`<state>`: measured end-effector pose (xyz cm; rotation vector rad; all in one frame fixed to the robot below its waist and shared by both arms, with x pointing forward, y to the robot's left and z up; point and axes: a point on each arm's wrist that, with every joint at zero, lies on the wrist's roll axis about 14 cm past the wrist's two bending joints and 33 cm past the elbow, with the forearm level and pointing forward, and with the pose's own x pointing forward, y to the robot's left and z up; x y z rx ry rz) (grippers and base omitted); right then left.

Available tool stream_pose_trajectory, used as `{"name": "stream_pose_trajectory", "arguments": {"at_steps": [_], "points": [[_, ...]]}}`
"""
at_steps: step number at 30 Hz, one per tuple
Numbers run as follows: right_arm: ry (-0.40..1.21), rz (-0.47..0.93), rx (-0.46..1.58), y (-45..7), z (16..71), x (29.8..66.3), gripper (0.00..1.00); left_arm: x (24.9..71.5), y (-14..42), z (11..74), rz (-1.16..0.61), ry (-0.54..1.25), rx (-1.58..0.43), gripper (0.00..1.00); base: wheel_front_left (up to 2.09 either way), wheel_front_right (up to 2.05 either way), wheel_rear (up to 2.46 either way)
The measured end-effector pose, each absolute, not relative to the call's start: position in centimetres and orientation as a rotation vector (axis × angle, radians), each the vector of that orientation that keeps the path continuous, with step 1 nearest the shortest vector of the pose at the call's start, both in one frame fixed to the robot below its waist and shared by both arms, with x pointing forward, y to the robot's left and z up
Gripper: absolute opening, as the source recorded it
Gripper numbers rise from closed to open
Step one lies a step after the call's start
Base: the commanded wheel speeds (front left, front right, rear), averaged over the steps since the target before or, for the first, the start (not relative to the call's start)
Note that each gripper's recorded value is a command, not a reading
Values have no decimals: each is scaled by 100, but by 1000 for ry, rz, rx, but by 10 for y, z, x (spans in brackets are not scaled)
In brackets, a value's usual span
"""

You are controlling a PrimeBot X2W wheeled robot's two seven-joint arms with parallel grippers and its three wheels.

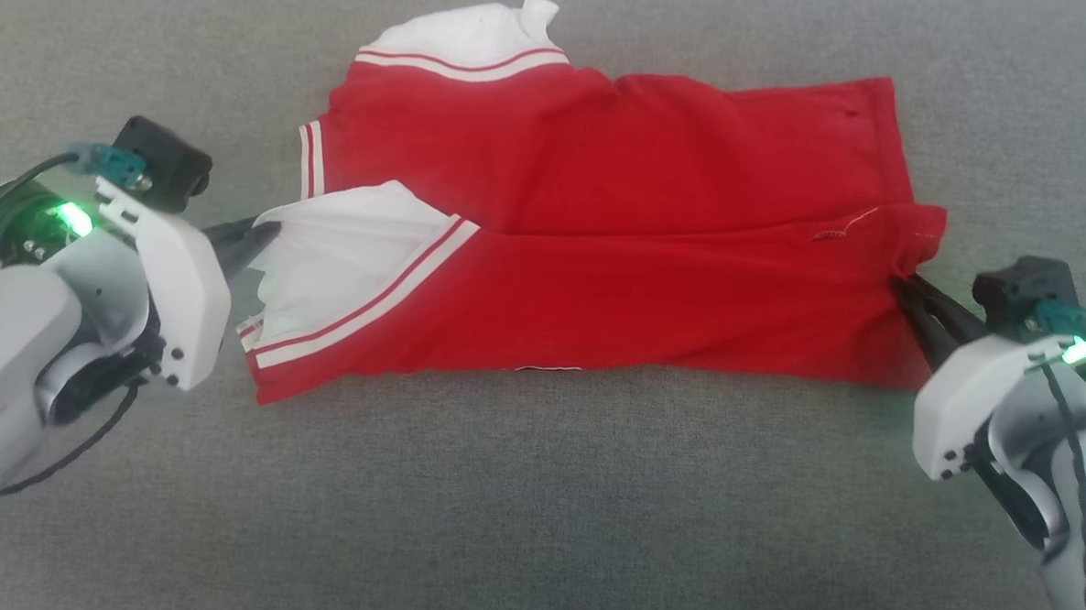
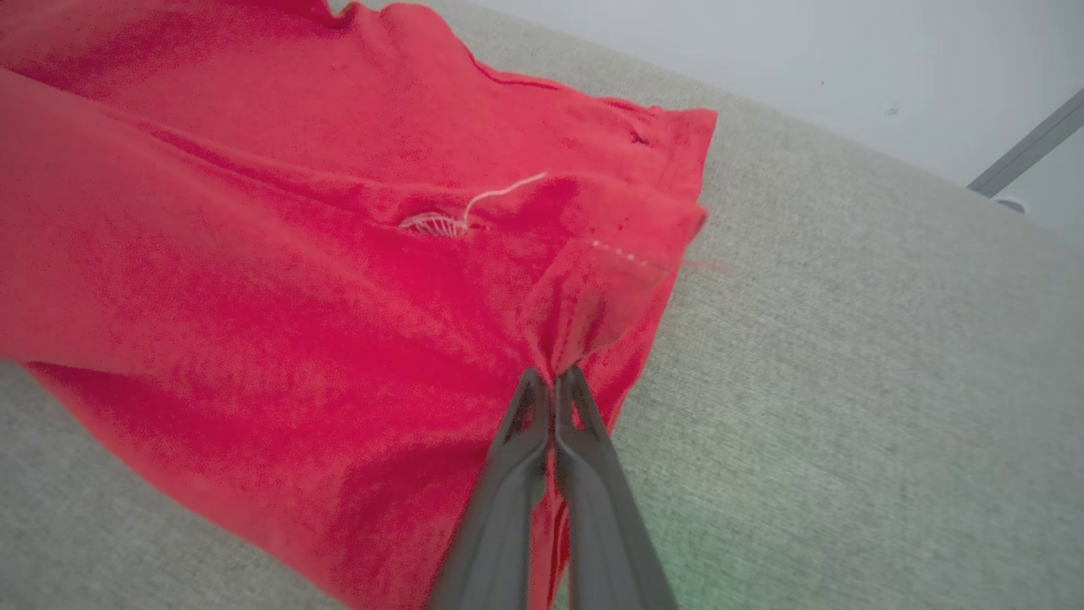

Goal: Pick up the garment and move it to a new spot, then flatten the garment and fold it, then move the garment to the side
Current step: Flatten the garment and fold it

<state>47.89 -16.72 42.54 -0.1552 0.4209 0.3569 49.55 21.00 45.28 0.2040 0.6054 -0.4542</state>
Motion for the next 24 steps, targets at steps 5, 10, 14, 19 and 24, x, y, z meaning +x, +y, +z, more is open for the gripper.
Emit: {"name": "stream_pose_trajectory", "arguments": {"at_steps": [5, 10, 14, 19, 24], "points": [[508, 369, -137, -162, 405, 481, 0, 501, 213, 425, -434, 700, 170, 6, 0, 0, 0], [575, 389, -117, -155, 396, 481, 0, 495, 217, 401, -387, 818, 105, 28, 0, 0, 0], [638, 391, -109, -155, 391, 481, 0, 491, 218, 391, -357, 885, 53, 47, 0, 0, 0], [679, 393, -108, -155, 394, 482, 63, 494, 213, 397, -345, 882, -6, 100, 0, 0, 0], [681, 394, -121, -157, 401, 481, 100, 499, 218, 412, -331, 840, -5, 100, 0, 0, 0]]}}
